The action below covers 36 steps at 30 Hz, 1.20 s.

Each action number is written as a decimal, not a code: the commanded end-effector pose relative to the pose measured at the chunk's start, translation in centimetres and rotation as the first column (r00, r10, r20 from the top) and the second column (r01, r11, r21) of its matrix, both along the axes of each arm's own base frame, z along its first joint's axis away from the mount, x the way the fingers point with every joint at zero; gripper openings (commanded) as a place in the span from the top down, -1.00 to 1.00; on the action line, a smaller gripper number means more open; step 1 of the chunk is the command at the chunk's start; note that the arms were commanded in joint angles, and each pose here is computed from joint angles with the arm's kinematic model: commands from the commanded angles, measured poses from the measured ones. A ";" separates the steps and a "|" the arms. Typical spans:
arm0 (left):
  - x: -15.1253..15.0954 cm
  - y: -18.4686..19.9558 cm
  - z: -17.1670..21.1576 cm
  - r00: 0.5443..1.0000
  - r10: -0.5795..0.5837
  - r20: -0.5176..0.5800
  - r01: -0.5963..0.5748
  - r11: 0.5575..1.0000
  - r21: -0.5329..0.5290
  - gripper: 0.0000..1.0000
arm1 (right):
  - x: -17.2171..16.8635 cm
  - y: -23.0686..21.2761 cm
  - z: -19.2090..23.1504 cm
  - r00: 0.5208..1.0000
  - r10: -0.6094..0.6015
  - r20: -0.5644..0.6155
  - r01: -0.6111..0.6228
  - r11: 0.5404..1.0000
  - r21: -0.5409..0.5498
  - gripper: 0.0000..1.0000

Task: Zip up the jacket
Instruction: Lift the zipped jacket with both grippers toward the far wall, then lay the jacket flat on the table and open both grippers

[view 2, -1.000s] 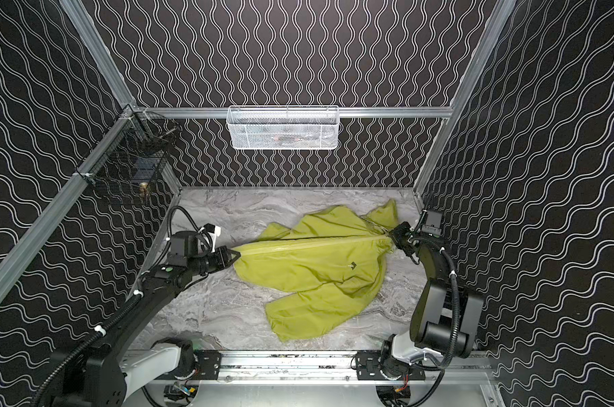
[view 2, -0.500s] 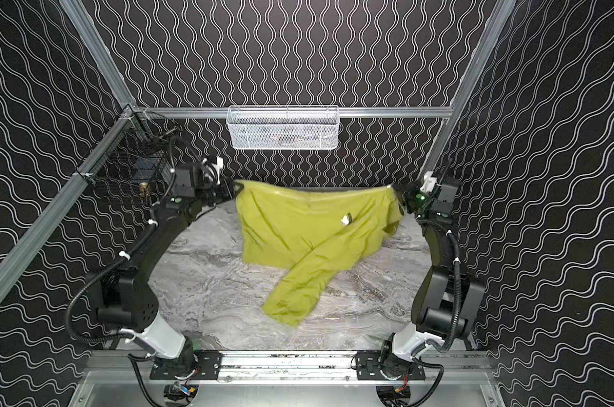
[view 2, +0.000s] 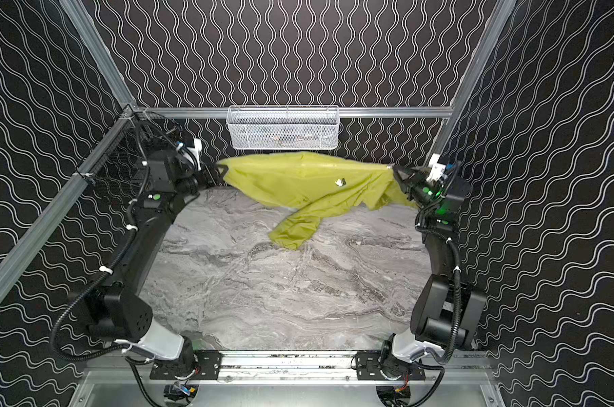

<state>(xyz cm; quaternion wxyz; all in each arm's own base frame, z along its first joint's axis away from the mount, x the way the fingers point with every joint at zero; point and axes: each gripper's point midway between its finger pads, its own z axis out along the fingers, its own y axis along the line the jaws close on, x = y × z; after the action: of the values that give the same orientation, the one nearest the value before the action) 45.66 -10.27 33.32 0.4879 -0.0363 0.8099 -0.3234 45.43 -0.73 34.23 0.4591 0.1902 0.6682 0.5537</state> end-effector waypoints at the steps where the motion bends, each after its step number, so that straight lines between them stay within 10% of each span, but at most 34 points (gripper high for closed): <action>1: -2.4 0.7 -3.2 0.999 0.026 -0.023 -0.027 0.999 -0.036 1.00 | -2.6 1.4 -5.6 0.995 0.051 -0.084 -0.053 0.998 -0.022 1.00; 7: -9.6 2.2 -14.0 0.963 0.096 -0.254 -0.105 0.994 -0.023 1.00 | -7.5 1.9 -17.8 0.920 -0.007 -0.393 -0.046 0.991 -0.126 1.00; 12: -13.7 5.0 -20.7 0.889 0.243 -0.389 -0.231 0.970 0.078 1.00 | -10.3 0.2 -26.0 0.762 -0.143 -0.631 -0.006 0.974 -0.227 1.00; 17: -15.1 7.1 -22.2 0.846 0.333 -0.418 -0.295 0.943 0.153 0.02 | -10.9 -2.4 -28.2 0.667 -0.287 -0.688 0.035 0.934 -0.356 0.00; 18: -15.1 7.4 -21.8 0.847 0.344 -0.406 -0.301 0.939 0.167 -0.67 | -10.8 -3.0 -27.9 0.665 -0.315 -0.677 0.049 0.923 -0.382 -0.14; 19: -15.1 7.7 -21.1 0.850 0.356 -0.389 -0.307 0.934 0.184 -0.97 | -10.6 -3.5 -27.2 0.665 -0.348 -0.661 0.067 0.909 -0.411 -0.29; 23: -14.4 8.6 -15.8 0.892 0.385 -0.238 -0.341 0.917 0.207 -0.97 | -9.7 -5.1 -22.5 0.715 -0.448 -0.536 0.172 0.856 -0.487 -0.87; 27: -13.2 9.7 -8.2 0.905 0.425 0.038 -0.425 0.891 0.159 -0.97 | -8.3 -5.6 -16.9 0.767 -0.514 -0.384 0.305 0.819 -0.486 -0.98; 31: -11.2 11.8 -1.4 0.811 0.477 0.340 -0.547 0.823 0.152 -0.97 | -7.0 -5.1 -10.2 0.795 -0.593 -0.130 0.454 0.722 -0.522 -0.98; 36: -7.5 12.3 0.9 0.833 0.413 0.368 -0.535 0.771 0.346 -0.97 | -7.1 -4.3 -3.1 0.801 -0.568 0.189 0.583 0.666 -0.465 -0.98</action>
<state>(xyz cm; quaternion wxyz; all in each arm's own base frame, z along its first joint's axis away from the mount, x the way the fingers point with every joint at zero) 36.99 0.95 31.63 0.6279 -0.1201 0.7662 -0.0656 37.96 -3.86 27.12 0.5678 0.2810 0.7429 0.2162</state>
